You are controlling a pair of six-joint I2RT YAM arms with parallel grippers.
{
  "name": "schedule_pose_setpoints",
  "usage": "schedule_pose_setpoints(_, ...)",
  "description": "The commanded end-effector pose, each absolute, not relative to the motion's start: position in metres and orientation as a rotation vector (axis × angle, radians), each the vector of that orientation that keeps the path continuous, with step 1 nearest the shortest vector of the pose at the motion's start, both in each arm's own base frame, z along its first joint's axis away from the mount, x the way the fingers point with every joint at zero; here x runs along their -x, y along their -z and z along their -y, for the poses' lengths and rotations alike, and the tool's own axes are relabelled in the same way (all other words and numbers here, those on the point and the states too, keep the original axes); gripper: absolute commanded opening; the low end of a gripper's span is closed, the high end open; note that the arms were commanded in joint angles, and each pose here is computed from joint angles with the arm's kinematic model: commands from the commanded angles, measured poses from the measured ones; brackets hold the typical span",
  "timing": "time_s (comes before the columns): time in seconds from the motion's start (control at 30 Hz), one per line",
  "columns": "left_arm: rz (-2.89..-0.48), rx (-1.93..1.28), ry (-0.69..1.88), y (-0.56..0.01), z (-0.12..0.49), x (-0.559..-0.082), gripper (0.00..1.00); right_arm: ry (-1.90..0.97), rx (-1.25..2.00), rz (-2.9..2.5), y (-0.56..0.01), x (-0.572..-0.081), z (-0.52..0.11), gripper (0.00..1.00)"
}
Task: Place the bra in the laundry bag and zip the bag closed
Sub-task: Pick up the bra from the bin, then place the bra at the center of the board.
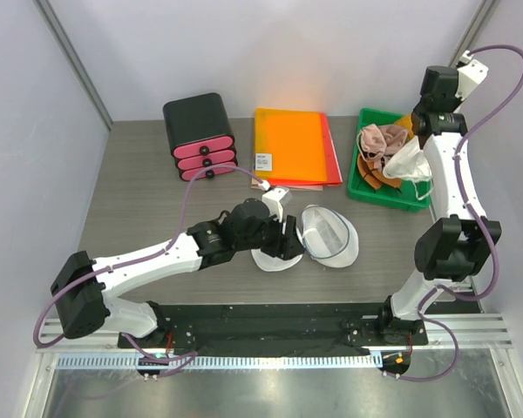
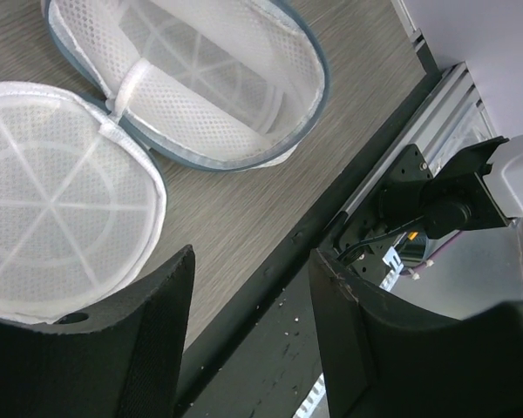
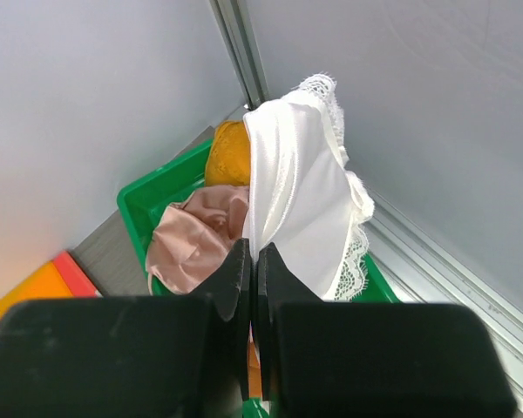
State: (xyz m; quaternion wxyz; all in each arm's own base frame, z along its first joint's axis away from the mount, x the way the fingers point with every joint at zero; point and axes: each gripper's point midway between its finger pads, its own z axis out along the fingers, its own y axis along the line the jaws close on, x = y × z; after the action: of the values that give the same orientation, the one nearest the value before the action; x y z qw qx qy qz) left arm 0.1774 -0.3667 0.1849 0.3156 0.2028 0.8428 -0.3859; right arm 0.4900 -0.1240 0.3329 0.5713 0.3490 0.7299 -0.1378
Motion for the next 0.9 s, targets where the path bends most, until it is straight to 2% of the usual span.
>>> schedule_pose_setpoints(0.0,-2.141,-0.569,1.108,-0.212,0.385,-0.178,0.57,0.338,-0.829,-1.637,-0.388,-0.444,0.123,0.01)
schedule_pose_setpoints(0.03,-2.130,-0.585,1.118,-0.213,0.386,-0.177,0.58,0.316,-0.829,-1.612,-0.402,-0.426,0.118,0.01)
schedule_pose_setpoints(0.17,-2.103,-0.616,1.143,-0.220,0.393,-0.177,0.62,0.262,-0.852,-1.642,-0.384,-0.378,0.106,0.01)
schedule_pose_setpoints(0.4,-2.081,-0.605,1.239,-0.241,0.407,-0.173,0.63,0.235,-0.867,-1.764,-0.350,-0.305,0.090,0.01)
schedule_pose_setpoints(0.7,-2.124,-0.632,1.400,-0.236,0.445,-0.167,0.61,0.185,-0.890,-1.870,-0.298,-0.244,0.074,0.01)
schedule_pose_setpoints(0.87,-2.056,-0.703,1.422,-0.243,0.474,-0.163,0.62,0.163,-0.954,-1.909,-0.263,-0.224,0.069,0.01)
